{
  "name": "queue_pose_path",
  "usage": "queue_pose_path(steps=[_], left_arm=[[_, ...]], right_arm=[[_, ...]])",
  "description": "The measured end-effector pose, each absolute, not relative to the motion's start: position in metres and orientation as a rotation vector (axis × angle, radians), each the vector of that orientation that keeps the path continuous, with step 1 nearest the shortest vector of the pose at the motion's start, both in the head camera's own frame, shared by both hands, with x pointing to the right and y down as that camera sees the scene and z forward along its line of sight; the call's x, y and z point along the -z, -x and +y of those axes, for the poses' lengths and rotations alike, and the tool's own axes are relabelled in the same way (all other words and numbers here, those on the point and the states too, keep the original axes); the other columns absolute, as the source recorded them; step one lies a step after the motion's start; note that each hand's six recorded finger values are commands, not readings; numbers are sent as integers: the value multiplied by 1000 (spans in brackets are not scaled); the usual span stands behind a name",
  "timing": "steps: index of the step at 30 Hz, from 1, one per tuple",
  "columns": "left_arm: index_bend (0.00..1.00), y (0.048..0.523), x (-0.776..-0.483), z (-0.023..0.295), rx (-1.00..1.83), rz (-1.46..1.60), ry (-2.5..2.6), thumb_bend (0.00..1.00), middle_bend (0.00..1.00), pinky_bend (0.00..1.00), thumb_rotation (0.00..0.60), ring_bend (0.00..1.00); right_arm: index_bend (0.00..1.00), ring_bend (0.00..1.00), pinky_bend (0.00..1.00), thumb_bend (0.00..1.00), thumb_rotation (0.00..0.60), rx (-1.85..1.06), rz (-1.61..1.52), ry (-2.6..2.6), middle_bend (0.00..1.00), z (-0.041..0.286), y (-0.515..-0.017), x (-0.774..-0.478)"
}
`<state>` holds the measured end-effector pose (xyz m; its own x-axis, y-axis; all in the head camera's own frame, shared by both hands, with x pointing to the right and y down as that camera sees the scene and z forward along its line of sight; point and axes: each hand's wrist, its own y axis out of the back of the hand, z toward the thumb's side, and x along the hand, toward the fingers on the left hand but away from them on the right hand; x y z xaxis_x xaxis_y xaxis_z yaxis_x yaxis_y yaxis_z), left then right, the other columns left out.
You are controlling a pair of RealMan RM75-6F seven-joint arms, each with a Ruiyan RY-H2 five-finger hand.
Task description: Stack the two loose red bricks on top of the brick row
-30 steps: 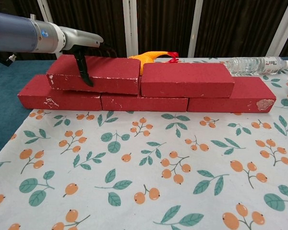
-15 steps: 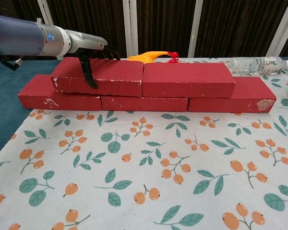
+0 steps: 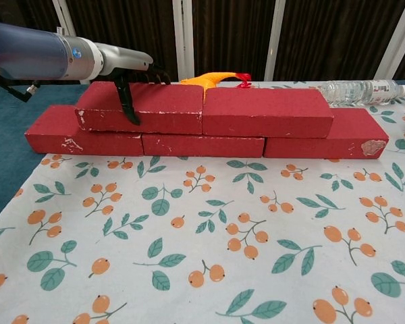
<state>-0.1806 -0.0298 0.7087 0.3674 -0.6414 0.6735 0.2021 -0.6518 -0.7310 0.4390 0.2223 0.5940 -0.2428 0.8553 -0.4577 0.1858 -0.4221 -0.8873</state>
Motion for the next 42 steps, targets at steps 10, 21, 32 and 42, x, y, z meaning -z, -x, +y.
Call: queue_pose_path(steps=[10,21,32,42], left_arm=[[293,177,-710,-28,1381,372,1856,59,317,252,600,246],[204,178,-711,-27,1397,379,1857,39,236,246,600,210],[142,179,-713,-27,1428,371,1854,0,165,188,600,89],[24,180,-713,-26,1452,359,1838,0,0,113,600,0]], right_arm=[[0,0,0,60,600,-1718,-1273,1497,28,222,-441,-593],[0,0,0,60,600,-1717,-1278,1496,28,222,-441,-593],[0,0,0,60,600,-1724,-1280,1492,28,222,-442,-593],[0,0,0,60,600,-1731,-1281,1487,28,222,-443,-593]])
